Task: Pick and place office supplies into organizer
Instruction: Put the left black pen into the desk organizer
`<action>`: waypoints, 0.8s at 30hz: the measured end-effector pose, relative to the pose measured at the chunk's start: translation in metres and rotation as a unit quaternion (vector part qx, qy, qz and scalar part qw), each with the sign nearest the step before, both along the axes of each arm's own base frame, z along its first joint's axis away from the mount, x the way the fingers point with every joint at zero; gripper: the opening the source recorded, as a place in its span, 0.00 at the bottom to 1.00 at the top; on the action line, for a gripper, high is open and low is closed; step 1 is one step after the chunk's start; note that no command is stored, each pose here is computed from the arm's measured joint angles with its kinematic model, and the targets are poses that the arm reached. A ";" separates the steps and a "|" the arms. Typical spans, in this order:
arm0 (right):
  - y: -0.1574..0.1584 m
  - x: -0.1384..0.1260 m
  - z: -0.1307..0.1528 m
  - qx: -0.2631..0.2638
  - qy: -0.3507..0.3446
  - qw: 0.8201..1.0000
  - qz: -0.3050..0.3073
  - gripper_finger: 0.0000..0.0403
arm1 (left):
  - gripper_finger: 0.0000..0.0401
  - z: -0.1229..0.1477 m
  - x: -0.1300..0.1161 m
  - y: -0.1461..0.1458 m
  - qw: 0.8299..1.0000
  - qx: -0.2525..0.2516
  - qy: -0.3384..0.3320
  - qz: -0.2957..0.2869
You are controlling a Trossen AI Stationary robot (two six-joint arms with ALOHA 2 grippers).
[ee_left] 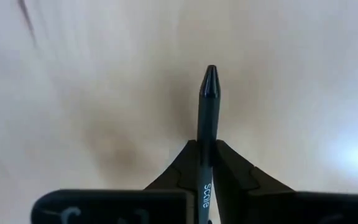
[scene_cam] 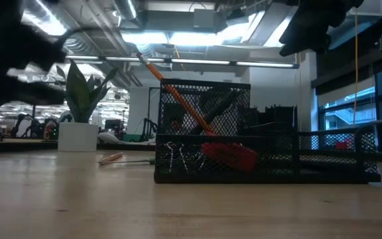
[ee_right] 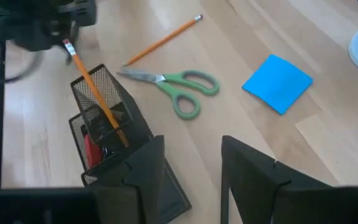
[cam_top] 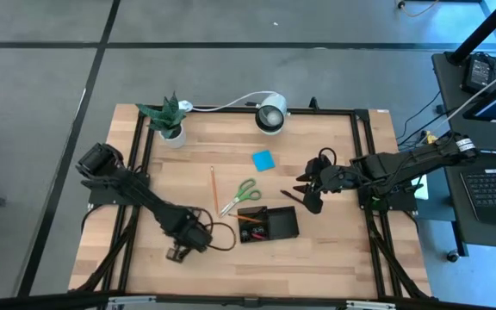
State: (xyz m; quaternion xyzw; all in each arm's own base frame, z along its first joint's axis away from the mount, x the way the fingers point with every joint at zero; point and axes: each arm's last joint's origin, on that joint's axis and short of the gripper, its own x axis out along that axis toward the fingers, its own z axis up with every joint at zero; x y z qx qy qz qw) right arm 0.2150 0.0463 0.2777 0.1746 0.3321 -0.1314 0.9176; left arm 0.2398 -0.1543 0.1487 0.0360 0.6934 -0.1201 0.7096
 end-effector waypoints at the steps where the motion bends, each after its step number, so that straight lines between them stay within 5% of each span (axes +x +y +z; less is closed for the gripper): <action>1: 0.000 0.000 0.000 -0.001 0.000 1.000 0.001 0.40 | 0.04 0.003 0.005 -0.003 1.000 -0.011 -0.021 0.003; 5: 0.000 0.000 0.000 -0.010 0.002 1.000 0.009 0.40 | 0.04 0.013 0.025 -0.014 0.992 -0.060 -0.111 0.018; 13: 0.005 -0.001 0.000 -0.009 0.002 1.000 0.021 0.40 | 0.04 0.018 0.037 -0.016 0.979 -0.102 -0.145 0.105; 24: 0.024 -0.006 0.000 0.012 -0.002 0.999 0.048 0.40 | 0.04 0.060 0.062 -0.015 0.933 -0.235 -0.249 0.110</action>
